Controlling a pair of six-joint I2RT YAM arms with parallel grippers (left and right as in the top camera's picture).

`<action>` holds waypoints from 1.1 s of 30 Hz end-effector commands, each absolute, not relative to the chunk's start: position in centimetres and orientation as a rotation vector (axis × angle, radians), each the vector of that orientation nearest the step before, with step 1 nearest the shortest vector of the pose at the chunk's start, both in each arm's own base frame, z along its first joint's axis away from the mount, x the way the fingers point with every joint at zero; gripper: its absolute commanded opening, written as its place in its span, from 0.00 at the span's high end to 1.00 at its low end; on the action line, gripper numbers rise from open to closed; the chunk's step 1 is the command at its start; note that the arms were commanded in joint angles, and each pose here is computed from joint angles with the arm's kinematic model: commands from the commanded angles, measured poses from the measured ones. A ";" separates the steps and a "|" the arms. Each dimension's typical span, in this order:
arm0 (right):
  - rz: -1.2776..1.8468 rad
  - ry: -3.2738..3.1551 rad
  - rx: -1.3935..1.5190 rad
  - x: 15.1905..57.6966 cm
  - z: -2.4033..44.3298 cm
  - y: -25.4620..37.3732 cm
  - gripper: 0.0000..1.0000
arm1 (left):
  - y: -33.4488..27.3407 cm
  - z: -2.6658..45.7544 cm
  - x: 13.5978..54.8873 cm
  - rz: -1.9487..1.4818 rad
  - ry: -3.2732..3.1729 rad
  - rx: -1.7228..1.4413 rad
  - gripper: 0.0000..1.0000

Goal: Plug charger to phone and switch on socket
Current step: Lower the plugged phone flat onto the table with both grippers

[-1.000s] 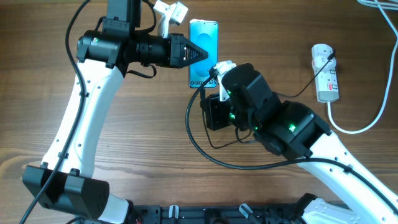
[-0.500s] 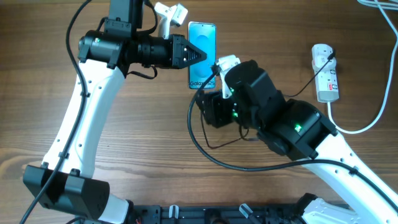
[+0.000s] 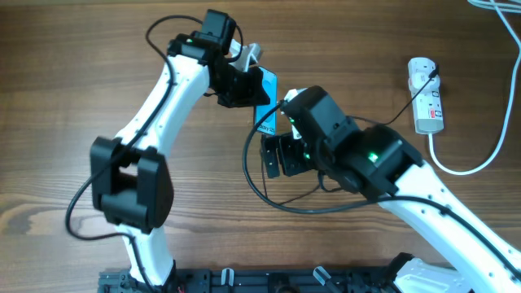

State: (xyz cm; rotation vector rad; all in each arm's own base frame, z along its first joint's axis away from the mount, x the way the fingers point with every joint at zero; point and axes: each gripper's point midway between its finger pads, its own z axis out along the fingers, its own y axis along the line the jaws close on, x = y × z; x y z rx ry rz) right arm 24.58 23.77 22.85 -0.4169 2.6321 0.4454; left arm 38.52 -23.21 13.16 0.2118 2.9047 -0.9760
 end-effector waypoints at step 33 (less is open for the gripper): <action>0.378 2.760 -0.429 24.8 19.1 24.3 0.00 | -20.8 -0.5 41.3 -0.661 3.088 0.129 0.68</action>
